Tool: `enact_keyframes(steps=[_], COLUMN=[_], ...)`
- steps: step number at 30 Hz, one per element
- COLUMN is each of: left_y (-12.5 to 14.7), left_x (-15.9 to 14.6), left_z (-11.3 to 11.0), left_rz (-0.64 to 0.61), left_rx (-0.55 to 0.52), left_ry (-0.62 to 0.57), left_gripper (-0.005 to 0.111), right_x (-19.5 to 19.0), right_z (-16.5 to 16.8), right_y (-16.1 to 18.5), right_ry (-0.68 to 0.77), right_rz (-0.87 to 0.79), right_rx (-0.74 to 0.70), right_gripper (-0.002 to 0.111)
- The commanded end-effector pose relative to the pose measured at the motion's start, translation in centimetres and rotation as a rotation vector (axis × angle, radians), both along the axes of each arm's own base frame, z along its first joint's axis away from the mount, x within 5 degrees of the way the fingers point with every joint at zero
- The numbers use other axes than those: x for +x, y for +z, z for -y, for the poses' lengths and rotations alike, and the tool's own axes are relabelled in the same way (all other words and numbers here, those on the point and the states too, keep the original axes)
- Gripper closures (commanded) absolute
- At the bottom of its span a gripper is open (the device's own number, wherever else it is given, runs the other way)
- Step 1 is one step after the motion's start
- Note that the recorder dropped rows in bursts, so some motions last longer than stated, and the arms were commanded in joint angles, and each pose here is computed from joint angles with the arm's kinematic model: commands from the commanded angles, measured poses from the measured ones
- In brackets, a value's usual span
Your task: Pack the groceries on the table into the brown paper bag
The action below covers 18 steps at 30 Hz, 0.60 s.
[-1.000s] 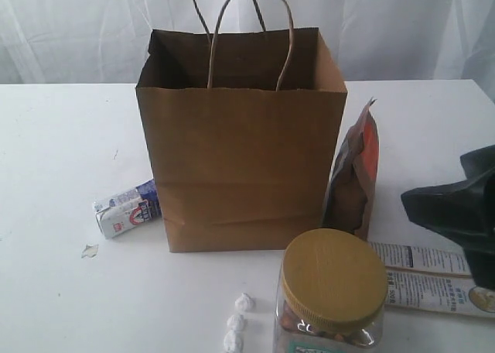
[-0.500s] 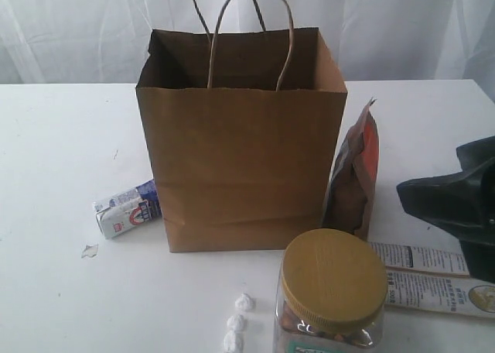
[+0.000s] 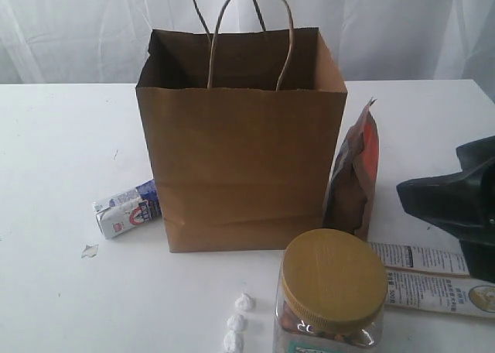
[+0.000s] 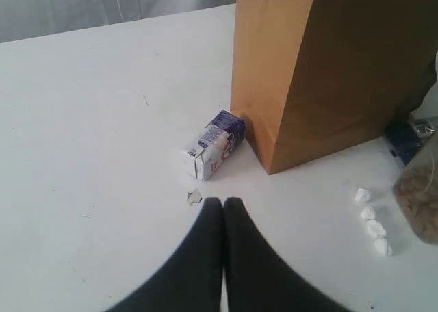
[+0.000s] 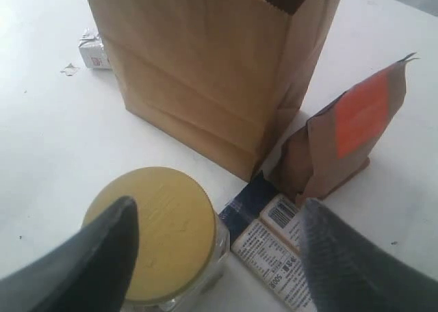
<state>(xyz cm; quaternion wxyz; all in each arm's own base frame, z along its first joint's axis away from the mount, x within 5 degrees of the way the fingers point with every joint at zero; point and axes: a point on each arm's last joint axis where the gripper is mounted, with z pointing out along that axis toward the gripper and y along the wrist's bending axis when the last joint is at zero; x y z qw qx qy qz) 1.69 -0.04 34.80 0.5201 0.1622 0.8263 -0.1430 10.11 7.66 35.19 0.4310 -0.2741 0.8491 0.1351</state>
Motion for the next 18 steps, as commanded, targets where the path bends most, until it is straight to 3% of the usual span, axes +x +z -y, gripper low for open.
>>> enact_keyframes(steps=[1, 10, 18], left_y=[-0.2, -0.6, -4.4], left_x=[-0.1, -0.1, 1.2], left_z=[-0.1, 0.4, 0.8], left_rz=[-0.004, -0.033, 0.07], left_rx=[-0.002, -0.037, -0.018], left_ry=[0.004, -0.027, -0.011], left_gripper=[0.107, 0.107, 0.107], right_x=[0.0, 0.1, 0.0], right_z=[-0.1, -0.1, -0.2], right_y=[0.2, 0.3, 0.3], right_ry=[0.016, 0.022, 0.016], right_rz=[0.025, 0.043, 0.032], right_rx=[0.0, 0.006, 0.019], right_gripper=[0.046, 0.046, 0.046])
